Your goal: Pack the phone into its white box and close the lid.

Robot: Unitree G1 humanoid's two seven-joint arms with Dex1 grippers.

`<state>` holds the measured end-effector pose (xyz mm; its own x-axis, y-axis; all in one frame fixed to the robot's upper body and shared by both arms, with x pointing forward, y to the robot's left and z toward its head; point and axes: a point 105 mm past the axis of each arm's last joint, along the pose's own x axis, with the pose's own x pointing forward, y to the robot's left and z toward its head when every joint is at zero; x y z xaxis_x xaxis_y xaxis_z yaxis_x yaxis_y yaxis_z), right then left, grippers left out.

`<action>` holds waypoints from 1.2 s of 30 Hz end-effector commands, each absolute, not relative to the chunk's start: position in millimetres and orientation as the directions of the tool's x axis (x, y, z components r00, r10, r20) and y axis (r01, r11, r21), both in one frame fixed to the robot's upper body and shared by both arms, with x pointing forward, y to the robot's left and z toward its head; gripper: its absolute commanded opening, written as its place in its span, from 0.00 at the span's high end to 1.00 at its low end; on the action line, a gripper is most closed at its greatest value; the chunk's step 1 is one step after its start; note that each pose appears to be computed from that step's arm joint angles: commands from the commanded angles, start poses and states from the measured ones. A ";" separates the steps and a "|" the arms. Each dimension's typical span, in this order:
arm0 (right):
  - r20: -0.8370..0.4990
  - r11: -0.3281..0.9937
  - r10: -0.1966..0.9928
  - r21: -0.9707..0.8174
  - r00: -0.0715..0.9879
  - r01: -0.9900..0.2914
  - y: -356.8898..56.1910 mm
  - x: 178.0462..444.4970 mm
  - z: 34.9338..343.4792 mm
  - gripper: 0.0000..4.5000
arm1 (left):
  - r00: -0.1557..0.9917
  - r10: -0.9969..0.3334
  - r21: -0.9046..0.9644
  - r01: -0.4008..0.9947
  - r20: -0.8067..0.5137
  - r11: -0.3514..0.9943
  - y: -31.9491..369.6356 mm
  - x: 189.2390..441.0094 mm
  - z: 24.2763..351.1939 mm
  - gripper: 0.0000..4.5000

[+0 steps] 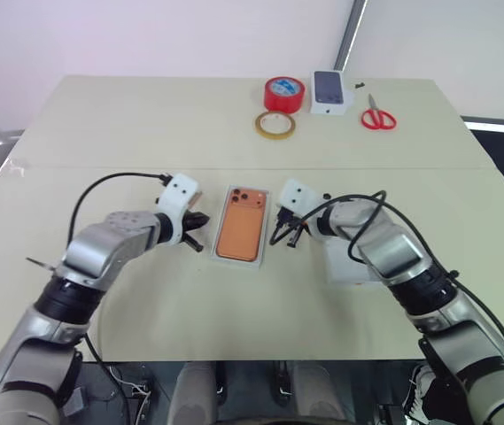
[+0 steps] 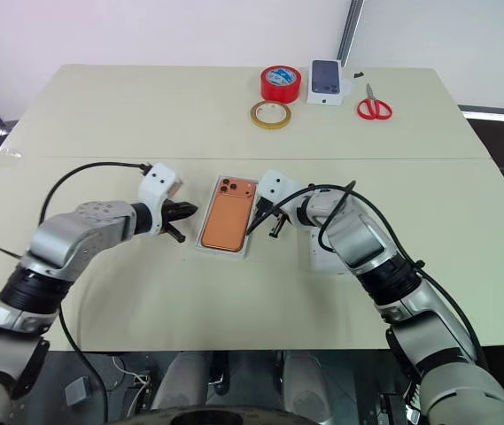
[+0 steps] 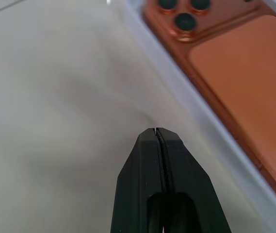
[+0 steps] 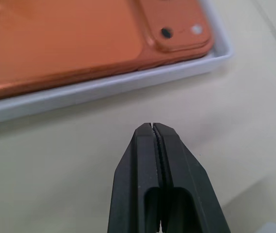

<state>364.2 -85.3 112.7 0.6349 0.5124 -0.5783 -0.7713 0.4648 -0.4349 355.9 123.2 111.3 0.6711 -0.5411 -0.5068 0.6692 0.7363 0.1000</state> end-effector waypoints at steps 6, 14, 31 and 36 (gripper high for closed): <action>-0.530 0.396 0.576 -0.485 0.622 -0.780 -63.4 360.5 130.0 1.00 | 0.607 -0.609 0.119 0.751 -0.510 0.649 95.2 350.4 112.4 0.99; -0.559 0.363 0.586 -0.465 0.586 -0.807 -75.9 340.5 130.1 1.00 | 0.474 -0.717 0.040 0.846 -0.511 0.531 46.6 322.6 113.0 0.99; -0.693 0.425 0.427 -0.413 0.581 -0.805 -154.6 282.9 113.1 1.00 | 0.253 -0.820 -0.093 0.934 -0.513 0.346 -27.9 281.5 103.6 0.99; -0.692 0.445 0.411 -0.416 0.593 -0.793 -159.7 284.1 112.0 1.00 | 0.223 -0.822 -0.109 0.940 -0.524 0.324 -30.1 276.3 103.4 0.99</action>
